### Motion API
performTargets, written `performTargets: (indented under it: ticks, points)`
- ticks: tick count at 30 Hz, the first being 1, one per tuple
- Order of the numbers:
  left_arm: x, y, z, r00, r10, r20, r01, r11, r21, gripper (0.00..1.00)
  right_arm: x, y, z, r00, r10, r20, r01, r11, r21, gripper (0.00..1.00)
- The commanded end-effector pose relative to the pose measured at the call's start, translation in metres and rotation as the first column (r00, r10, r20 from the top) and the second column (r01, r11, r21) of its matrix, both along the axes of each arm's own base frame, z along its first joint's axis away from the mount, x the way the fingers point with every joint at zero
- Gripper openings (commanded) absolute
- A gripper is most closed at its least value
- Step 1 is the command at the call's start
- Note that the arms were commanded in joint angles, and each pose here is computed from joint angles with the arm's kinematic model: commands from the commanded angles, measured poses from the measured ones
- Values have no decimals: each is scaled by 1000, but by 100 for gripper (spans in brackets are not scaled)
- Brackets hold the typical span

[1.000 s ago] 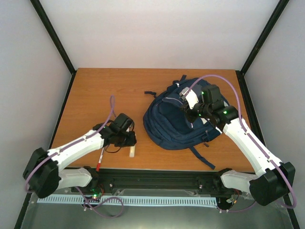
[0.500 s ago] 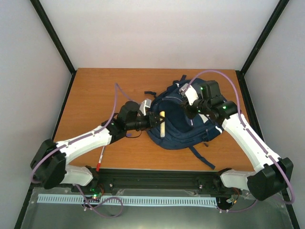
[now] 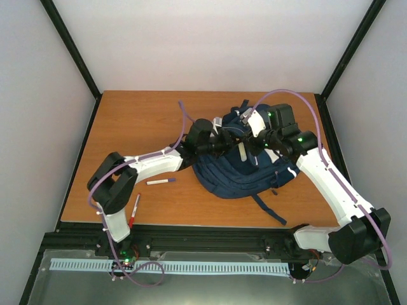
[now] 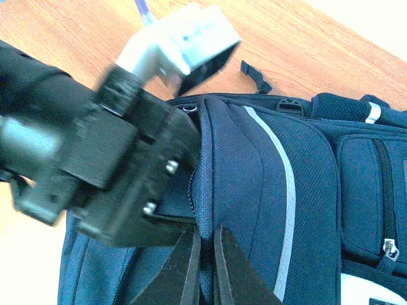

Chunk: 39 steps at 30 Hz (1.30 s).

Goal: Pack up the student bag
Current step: Place the stationery in the student bag, then pick up the stationery from the center of the board.

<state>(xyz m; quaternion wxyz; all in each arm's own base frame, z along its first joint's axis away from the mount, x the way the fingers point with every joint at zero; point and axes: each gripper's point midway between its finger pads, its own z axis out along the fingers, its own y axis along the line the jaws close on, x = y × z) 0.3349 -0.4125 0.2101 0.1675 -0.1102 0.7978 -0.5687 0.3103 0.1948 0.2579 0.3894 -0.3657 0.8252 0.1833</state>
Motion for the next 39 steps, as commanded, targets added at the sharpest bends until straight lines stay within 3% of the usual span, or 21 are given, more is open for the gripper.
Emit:
performTargets:
  ticks: [1, 7, 14, 19, 21, 23, 26, 30, 33, 39]
  points:
    - [5, -23, 18, 999, -24, -31, 21, 996, -86, 22, 7, 10, 61, 983, 22, 184, -40, 994, 98, 3]
    - [-6, -12, 24, 1000, -26, -10, 26, 999, -35, 41, 7, 9, 60, 981, 18, 193, -38, 994, 98, 3]
    - [-27, 10, 37, 998, -57, 39, 55, 997, 45, 50, 8, 7, 55, 980, 17, 200, -34, 996, 84, 3]
    - [-53, 62, 16, 993, -61, 105, 29, 959, 281, 53, 0, 1, 38, 976, 20, 219, -33, 998, 56, 3]
    - [-61, 86, 1, 980, -106, 166, 25, 903, 430, 60, -5, 1, 26, 977, 40, 211, -51, 998, 48, 3]
    - [-65, 115, -16, 972, -140, 189, 2, 809, 588, 71, -9, 2, 13, 978, 61, 197, -70, 997, 41, 3]
    - [-73, 163, -49, 977, -173, 125, 3, 599, 801, 84, -12, 4, -6, 981, 81, 173, -89, 995, 35, 3]
    - [-72, 217, -84, 994, -95, 61, -22, 371, 928, 89, -17, 5, -13, 981, 105, 163, -112, 993, 35, 3]
    - [-70, 251, -105, 1000, 15, 23, -26, 308, 951, 90, -22, 6, -16, 980, 122, 160, -129, 991, 36, 3]
    - [-84, 296, -130, 974, 225, -20, -52, 309, 950, 87, -28, 6, -20, 978, 140, 153, -148, 988, 38, 3]
